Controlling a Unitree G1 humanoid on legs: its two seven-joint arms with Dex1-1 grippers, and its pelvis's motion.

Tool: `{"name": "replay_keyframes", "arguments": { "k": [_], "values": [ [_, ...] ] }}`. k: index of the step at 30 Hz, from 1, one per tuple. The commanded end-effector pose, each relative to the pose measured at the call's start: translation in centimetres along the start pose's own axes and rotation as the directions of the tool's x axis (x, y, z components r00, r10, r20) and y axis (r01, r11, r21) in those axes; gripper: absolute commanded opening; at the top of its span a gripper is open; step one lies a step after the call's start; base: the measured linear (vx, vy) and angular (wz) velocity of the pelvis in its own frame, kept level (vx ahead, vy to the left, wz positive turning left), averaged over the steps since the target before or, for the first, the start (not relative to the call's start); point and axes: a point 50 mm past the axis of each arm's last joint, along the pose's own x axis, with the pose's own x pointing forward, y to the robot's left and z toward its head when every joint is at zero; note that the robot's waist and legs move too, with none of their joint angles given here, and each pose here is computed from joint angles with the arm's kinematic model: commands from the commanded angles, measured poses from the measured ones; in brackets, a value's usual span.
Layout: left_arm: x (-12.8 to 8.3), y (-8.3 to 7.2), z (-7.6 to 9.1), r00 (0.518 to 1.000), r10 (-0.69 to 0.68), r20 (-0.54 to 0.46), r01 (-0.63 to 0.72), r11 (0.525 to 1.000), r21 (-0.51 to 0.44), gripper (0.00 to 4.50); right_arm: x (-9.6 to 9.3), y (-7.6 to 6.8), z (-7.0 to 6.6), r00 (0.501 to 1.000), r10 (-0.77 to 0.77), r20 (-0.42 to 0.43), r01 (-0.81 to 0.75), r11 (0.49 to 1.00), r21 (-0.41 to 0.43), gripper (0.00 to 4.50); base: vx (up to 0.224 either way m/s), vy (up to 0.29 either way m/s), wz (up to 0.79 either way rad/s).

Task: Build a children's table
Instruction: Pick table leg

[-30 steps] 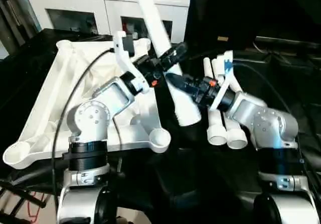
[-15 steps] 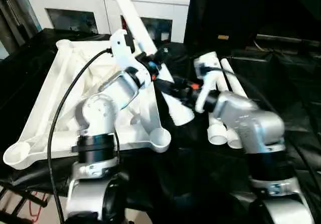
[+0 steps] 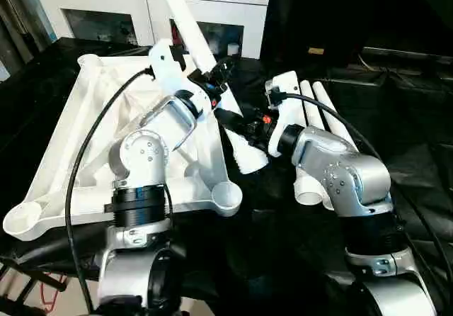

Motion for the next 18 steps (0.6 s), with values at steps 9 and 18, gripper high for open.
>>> {"name": "replay_keyframes", "arguments": {
  "k": [9,18],
  "values": [
    [-2.3,-2.8,-0.2,0.851,-0.502,-0.156,0.514,0.856,0.053,1.88,-3.3,1.2,-0.6,0.940,0.313,-0.135,-0.308,0.950,0.057,3.31,0.000,0.000,0.00],
    [-3.7,-4.9,0.6,0.656,-0.746,-0.115,0.750,0.662,-0.010,1.88,-4.5,2.2,-1.8,0.873,0.429,-0.233,-0.423,0.903,0.075,2.92,0.000,0.000,0.00]
  ]
}}
